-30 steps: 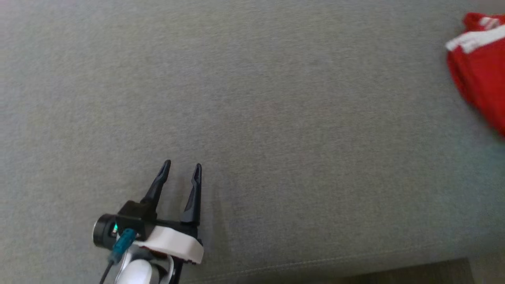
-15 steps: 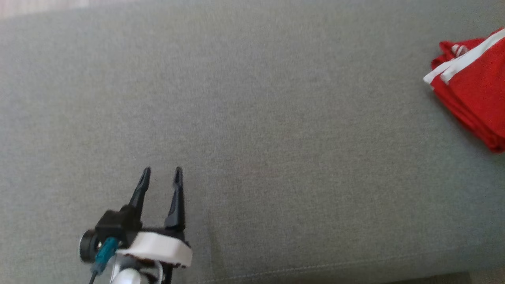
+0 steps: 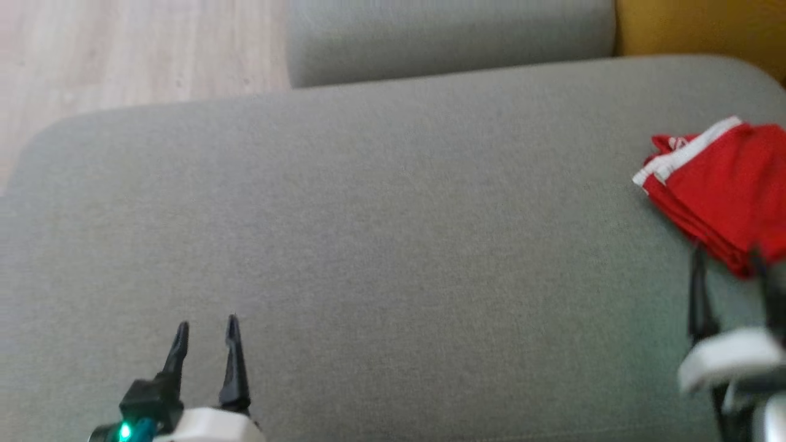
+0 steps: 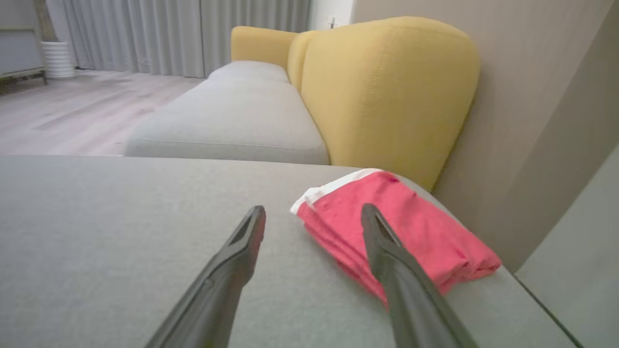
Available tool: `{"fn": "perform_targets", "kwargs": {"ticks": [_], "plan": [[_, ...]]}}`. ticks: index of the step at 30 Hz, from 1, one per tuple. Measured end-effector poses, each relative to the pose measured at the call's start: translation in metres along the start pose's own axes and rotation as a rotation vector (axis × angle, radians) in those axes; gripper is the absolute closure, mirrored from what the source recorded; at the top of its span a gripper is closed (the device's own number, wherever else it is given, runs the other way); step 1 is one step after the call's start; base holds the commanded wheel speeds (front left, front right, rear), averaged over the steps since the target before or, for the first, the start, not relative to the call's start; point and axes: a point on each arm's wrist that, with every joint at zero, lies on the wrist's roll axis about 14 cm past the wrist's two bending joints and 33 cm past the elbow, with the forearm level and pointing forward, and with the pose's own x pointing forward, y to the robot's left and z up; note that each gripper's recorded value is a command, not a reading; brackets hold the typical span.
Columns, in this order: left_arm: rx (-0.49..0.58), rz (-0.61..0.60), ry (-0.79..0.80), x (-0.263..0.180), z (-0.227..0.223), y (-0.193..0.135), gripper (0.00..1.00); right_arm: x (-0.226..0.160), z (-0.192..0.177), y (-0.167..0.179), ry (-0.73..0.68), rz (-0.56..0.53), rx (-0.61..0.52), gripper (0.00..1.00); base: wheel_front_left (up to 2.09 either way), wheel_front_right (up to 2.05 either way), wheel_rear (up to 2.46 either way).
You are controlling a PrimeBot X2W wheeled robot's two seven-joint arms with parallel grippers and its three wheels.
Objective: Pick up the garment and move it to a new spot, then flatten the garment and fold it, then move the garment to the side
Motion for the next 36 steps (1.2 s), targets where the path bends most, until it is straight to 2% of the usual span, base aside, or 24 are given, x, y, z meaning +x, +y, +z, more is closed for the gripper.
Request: {"fn": "perform_targets", "kwargs": {"ticks": [3,10,24,25,30,36], "plan": [[0.023,0.046,0.009,-0.015,-0.004,0.016,0.00,-0.028,-0.025,0.031,-0.003,0.077,0.045,0.00,0.00,0.00,0.00],[0.025,0.091,0.030,-0.027,-0.012,0.030,0.00,-0.040,-0.040,0.087,-0.012,0.234,0.079,0.00,0.00,0.00,0.00],[0.020,0.101,0.026,-0.034,-0.012,0.031,0.00,-0.036,-0.025,0.117,-0.055,0.310,0.095,0.00,0.00,0.00,0.00],[0.021,0.099,0.039,-0.035,-0.016,0.030,1.00,-0.037,-0.029,0.117,-0.041,0.311,0.094,1.00,0.00,0.00,0.00],[0.012,0.113,0.133,-0.049,-0.043,0.034,1.00,-0.052,-0.066,0.116,0.079,0.308,0.104,1.00,0.00,0.00,0.00],[-0.064,0.120,0.149,-0.047,-0.046,0.034,1.00,-0.052,-0.067,0.112,0.097,0.281,0.178,1.00,0.00,0.00,0.00]]}}
